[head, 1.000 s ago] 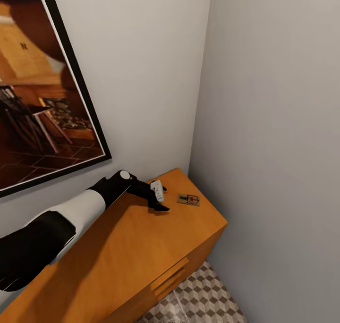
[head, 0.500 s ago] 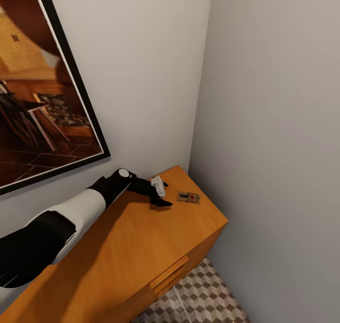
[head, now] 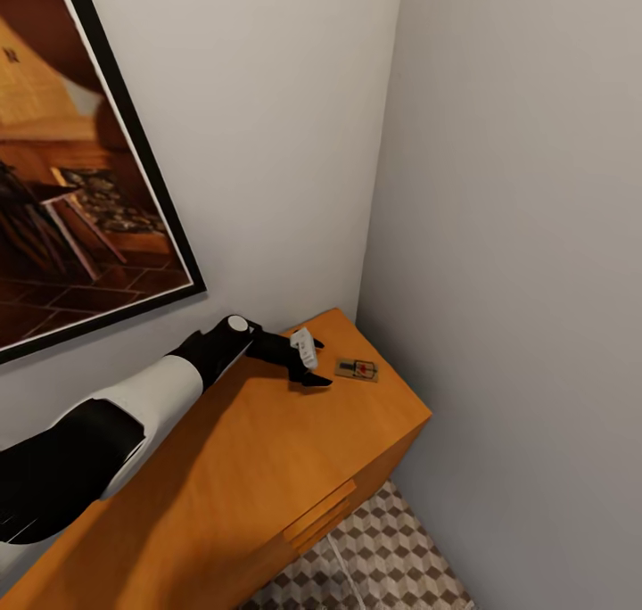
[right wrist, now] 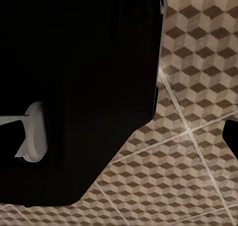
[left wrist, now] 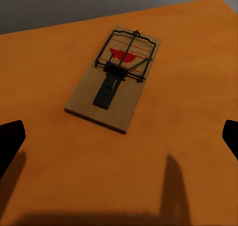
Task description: Take the four mousetraps from the cabinet in the bathroom and place them on the bathroom floor. Make sure all four end up on the same floor surface, and ensure that at least two of them are either under or directly next to the same bathroom sink.
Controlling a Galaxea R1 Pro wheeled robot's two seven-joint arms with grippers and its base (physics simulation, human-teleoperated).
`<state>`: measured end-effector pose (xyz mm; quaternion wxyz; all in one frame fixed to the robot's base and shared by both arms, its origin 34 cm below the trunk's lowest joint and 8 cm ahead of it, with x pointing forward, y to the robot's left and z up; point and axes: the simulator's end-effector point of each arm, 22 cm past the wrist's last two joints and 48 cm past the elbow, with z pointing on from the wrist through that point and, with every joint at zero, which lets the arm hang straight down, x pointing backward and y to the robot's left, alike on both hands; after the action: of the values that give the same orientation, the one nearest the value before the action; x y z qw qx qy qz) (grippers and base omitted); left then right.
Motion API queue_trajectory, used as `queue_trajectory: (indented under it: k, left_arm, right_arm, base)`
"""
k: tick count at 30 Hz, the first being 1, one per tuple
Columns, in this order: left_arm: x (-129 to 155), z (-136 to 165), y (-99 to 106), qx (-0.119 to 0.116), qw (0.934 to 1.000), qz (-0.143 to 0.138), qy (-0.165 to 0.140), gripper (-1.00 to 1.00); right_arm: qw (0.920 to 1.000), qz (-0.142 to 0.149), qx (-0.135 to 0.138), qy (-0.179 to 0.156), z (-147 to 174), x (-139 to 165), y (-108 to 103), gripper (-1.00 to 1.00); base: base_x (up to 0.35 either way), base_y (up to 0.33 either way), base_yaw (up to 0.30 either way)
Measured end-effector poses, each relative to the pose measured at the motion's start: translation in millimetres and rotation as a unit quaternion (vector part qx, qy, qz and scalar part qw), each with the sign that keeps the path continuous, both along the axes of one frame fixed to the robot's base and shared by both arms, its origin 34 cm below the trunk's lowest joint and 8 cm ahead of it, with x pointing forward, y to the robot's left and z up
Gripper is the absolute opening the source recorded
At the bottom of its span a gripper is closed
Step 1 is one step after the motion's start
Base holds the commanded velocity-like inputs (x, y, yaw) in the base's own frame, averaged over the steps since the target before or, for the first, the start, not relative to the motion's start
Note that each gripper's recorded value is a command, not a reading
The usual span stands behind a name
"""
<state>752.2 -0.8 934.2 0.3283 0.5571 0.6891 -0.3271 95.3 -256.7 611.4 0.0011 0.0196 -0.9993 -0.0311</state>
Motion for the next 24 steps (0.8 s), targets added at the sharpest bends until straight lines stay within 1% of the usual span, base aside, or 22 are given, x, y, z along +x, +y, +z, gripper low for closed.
queue_trajectory:
  k: [11,24]
  left_arm:
    - [0,-3,-4,-0.004,1.0000,-0.006,-0.001,1.00]
    - [-1,-13,-5,-0.003,0.9999,-0.009,0.005,1.00]
  right_arm:
    - [1.0000,0.000,0.000,0.007,0,-5,0,1.00]
    - [0.9999,0.001,0.000,0.015,1,-12,0,1.00]
  base:
    - [0.000,0.000,0.000]
    - [0.000,0.000,0.000]
